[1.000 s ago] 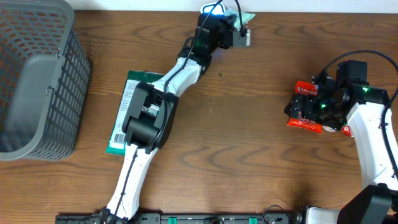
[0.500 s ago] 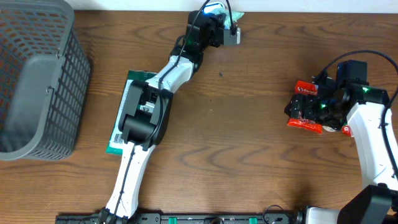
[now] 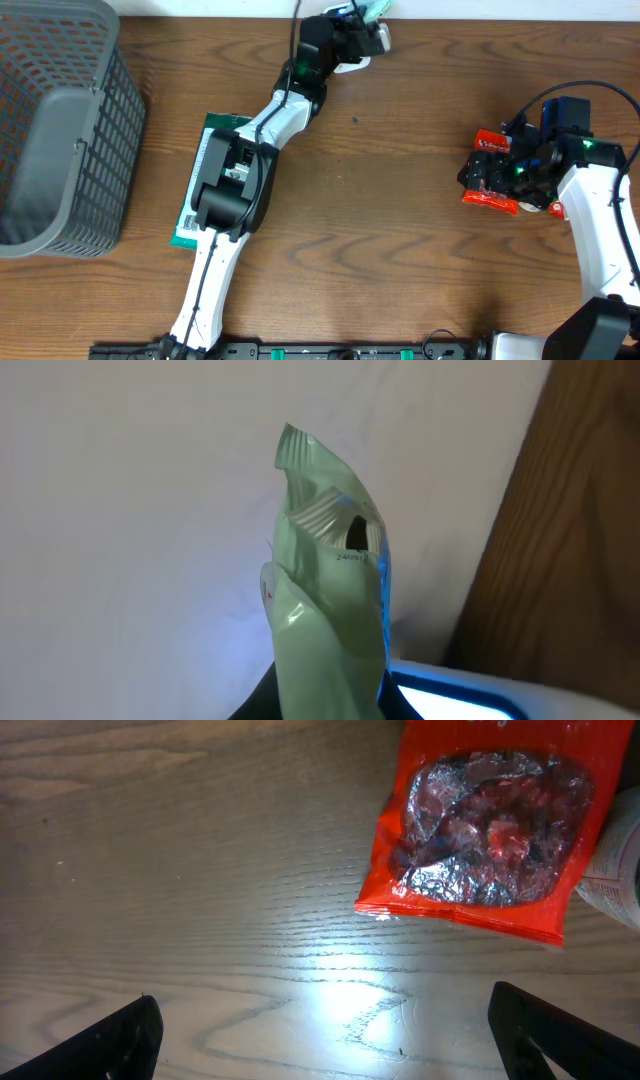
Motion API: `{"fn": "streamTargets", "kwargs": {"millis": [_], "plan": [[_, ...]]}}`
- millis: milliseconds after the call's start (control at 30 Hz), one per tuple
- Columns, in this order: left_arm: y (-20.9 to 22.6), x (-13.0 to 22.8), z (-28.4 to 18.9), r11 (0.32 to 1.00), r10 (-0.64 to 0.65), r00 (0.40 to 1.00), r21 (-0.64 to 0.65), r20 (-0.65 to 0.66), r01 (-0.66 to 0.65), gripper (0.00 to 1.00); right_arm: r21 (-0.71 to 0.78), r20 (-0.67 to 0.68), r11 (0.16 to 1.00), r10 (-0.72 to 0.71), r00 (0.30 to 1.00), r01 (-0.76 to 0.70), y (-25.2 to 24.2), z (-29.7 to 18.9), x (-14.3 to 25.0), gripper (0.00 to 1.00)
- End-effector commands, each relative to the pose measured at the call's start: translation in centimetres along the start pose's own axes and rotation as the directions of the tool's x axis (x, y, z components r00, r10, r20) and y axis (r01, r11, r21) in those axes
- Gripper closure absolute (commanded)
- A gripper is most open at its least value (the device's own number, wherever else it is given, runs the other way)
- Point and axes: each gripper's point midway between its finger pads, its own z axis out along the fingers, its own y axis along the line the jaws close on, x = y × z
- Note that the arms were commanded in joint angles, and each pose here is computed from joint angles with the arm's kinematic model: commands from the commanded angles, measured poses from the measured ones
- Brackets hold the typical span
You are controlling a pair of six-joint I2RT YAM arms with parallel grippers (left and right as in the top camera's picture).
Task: Scan the item barcode
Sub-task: 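Hold the wipe pack against the scanner window with the left gripper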
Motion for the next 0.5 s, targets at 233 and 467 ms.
{"fn": "streamTargets", "kwargs": {"millis": [233,467], "plan": [[7.4,-9.7,-5.6,0.918,-0.387,0.918,0.06,-0.085,0.392,0.93,0.003,0.024,1.0,0.007,1.0,-0.007,-0.1,-0.7,-0.2,0.01],[3.2,-12.0,-12.8,0.718,-0.566,0.712,0.174,-0.416,0.673,0.93,0.003,0.024,1.0,0.007,1.0,-0.007,-0.1,-0.7,-0.2,0.01]]}}
